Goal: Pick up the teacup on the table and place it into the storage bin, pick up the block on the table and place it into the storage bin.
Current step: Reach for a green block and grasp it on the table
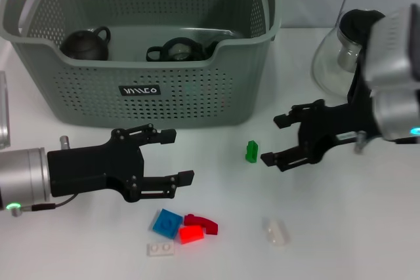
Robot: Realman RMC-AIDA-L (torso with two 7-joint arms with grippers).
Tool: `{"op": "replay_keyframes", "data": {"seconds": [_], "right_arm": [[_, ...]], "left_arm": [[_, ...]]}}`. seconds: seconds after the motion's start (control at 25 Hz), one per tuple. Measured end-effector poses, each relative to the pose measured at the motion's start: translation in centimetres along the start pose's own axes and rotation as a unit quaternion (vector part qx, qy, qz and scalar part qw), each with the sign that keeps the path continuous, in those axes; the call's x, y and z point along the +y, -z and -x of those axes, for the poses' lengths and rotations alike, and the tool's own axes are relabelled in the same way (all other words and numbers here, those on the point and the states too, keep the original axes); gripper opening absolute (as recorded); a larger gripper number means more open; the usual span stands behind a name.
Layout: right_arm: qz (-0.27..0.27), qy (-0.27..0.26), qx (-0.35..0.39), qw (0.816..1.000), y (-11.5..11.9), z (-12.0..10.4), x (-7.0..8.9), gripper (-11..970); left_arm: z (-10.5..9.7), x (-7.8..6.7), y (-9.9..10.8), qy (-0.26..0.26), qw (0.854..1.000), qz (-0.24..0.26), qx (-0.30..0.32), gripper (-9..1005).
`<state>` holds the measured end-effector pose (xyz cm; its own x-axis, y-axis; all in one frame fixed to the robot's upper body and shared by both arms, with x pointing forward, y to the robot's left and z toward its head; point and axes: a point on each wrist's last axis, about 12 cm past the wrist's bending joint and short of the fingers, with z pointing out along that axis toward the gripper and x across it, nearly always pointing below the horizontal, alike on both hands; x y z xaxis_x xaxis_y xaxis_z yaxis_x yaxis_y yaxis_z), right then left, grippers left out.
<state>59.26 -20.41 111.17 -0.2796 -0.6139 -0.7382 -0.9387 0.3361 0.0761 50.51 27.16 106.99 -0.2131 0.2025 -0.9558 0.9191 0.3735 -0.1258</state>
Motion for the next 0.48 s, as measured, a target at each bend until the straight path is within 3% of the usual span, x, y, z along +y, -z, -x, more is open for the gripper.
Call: {"op": "replay_keyframes", "data": {"seconds": [0.2, 0.48], "right_arm": [[-0.015, 0.01, 0.031, 0.999, -3.0, 0.2, -0.7, 908], [-0.035, 0.022, 0.058, 0.997, -5.1, 0.2, -0.8, 895]], "left_arm": [[-0.1, 0.0, 0.0, 0.001, 1.0, -0.001, 0.001, 847], [-0.1, -0.1, 0.0, 0.002, 1.0, -0.001, 0.002, 848]]}}
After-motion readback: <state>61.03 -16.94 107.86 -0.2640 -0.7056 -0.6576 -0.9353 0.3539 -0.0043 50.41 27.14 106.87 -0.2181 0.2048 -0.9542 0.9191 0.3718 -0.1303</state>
